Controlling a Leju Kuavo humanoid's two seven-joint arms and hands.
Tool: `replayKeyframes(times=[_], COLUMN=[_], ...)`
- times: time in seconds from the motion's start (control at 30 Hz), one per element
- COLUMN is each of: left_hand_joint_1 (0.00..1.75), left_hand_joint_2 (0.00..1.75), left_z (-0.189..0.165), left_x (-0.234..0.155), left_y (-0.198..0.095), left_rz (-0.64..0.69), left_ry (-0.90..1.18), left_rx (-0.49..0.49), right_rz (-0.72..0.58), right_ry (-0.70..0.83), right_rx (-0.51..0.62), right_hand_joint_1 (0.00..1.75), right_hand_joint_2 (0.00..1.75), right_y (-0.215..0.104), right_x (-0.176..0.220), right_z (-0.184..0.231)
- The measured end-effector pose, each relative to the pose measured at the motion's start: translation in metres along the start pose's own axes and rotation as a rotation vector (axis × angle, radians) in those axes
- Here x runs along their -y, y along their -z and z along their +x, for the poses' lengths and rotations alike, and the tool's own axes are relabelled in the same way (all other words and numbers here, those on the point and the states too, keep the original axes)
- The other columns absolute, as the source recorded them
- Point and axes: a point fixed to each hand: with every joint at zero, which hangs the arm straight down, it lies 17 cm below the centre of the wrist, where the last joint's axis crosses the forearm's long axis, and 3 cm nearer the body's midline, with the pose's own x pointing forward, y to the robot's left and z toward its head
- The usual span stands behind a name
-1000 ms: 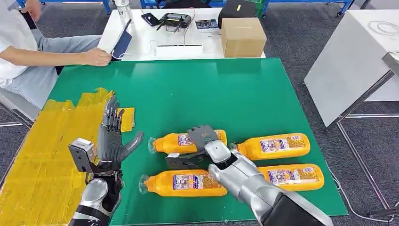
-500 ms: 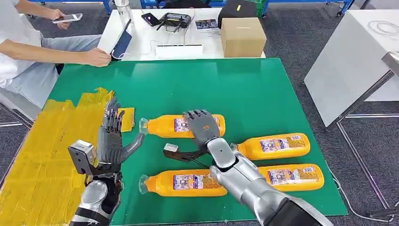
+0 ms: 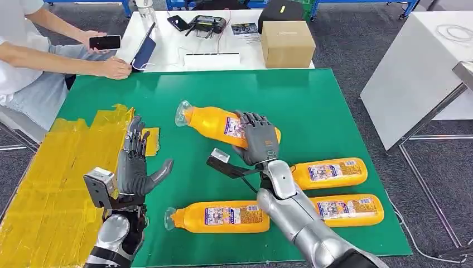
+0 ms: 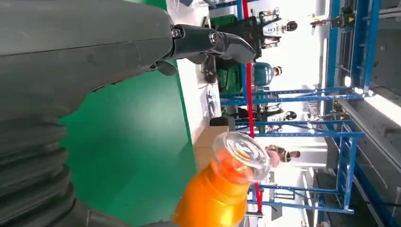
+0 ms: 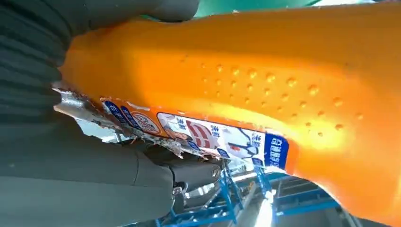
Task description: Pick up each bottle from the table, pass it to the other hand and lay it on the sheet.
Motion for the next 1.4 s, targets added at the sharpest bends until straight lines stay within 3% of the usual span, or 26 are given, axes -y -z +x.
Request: replayKeyframes(times=[0.3, 0.4, 0.5, 0.67, 1.07, 1.4], left_hand_joint_1=[0.00, 0.00, 0.00, 0.00, 0.00, 0.00], left_hand_joint_2=[1.75, 1.75, 1.75, 1.75, 1.75, 1.75], left_z=[0.002, -0.002, -0.003, -0.002, -0.005, -0.009], left_x=[-0.002, 0.003, 0.021, 0.039, 0.059, 0.074], left_y=[0.001, 0.001, 0.004, 0.008, 0.007, 0.006], left_rz=[0.012, -0.013, -0.080, -0.146, -0.225, -0.273], left_ry=[0.013, -0.020, -0.047, -0.054, -0.049, -0.045], left_rx=[0.008, -0.019, -0.031, -0.030, -0.043, -0.050], right_rz=[-0.033, 0.005, 0.076, 0.106, 0.111, 0.190], right_ry=[0.193, 0.424, 0.779, 1.027, 1.127, 1.048], right_rx=[-0.115, -0.122, -0.110, -0.076, -0.010, 0.075], right_hand_joint_1=[1.75, 1.75, 1.75, 1.75, 1.75, 1.75], right_hand_joint_2=[1.75, 1.75, 1.75, 1.75, 1.75, 1.75], right_y=[-0.002, -0.008, -0.018, -0.026, -0.027, -0.034], right_x=[0.011, 0.003, -0.006, 0.001, 0.016, 0.004], right_z=[-0.037, -0.033, -0.013, 0.010, 0.031, 0.069])
